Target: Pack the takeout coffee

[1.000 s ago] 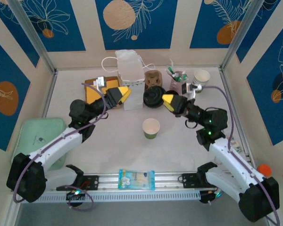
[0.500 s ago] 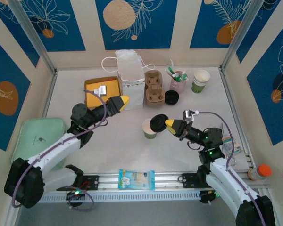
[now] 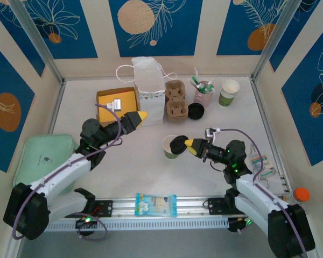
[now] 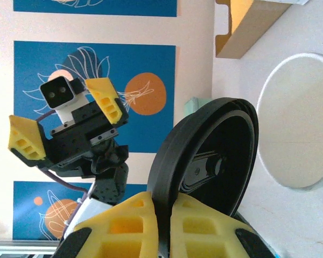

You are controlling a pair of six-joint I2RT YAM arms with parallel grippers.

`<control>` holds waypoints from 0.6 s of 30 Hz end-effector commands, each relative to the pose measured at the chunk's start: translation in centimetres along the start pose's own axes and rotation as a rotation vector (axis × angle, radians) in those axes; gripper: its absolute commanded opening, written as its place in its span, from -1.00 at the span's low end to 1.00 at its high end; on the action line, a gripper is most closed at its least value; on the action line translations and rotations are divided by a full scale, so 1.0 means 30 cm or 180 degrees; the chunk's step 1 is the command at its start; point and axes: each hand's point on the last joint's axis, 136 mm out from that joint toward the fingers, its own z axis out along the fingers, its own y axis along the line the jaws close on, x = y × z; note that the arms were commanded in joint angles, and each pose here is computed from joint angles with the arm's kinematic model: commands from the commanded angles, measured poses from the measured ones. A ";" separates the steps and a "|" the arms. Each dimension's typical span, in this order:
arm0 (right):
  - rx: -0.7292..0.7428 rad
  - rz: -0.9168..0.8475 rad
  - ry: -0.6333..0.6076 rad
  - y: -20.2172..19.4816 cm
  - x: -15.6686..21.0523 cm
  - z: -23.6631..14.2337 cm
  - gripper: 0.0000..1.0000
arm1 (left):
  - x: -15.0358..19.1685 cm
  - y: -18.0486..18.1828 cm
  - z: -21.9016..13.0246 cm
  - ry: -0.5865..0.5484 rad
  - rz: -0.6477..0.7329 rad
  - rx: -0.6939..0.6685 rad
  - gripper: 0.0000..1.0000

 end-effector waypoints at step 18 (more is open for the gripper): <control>0.0084 -0.0254 0.0062 -0.030 -0.053 0.020 -0.82 | -0.009 0.003 -0.031 -0.0057 0.0137 -0.0006 0.88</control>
